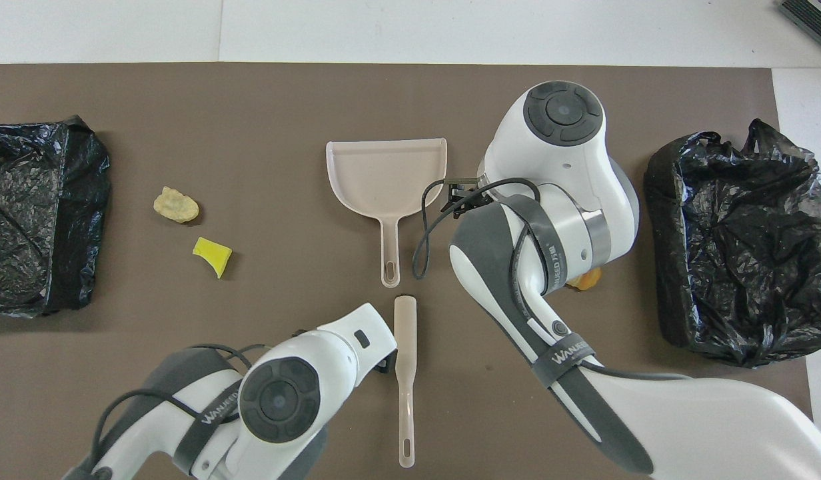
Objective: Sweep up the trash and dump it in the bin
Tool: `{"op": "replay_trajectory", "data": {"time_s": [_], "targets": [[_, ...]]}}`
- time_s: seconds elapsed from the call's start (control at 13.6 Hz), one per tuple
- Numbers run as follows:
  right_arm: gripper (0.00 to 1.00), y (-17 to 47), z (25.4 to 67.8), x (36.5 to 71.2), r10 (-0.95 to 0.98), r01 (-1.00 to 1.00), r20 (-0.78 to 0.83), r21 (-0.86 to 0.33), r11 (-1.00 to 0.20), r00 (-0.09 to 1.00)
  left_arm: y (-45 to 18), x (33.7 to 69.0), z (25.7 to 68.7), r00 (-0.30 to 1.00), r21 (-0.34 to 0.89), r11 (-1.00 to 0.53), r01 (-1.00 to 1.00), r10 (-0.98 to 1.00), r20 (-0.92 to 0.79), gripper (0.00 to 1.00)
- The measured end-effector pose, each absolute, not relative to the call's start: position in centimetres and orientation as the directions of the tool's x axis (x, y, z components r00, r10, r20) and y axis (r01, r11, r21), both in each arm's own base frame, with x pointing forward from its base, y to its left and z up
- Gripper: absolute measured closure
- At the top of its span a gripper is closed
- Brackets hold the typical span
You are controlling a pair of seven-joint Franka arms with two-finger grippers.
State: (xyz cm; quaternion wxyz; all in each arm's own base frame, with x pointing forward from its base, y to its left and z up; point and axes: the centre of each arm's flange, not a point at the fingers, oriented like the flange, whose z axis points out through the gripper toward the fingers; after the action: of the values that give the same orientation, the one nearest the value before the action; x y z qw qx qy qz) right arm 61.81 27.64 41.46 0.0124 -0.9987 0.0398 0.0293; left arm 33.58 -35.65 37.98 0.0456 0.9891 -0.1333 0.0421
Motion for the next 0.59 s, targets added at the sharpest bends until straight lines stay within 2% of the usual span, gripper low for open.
{"op": "replay_trajectory", "data": {"time_s": [0.29, 0.59], "targets": [[0.00, 32.5, 38.9, 60.2, -0.055, -0.061, -0.112, -0.052, -0.997, 0.992, -39.4, 27.7, 36.4, 0.953, 0.103, -0.950, -0.295, -0.285, 0.107, 0.00], [0.00, 36.0, 38.4, 59.5, -0.010, -0.019, -0.084, -0.102, -0.995, 0.996, -39.8, 26.4, 35.3, 0.959, 0.116, -0.955, -0.272, -0.260, 0.111, 0.00]]}}
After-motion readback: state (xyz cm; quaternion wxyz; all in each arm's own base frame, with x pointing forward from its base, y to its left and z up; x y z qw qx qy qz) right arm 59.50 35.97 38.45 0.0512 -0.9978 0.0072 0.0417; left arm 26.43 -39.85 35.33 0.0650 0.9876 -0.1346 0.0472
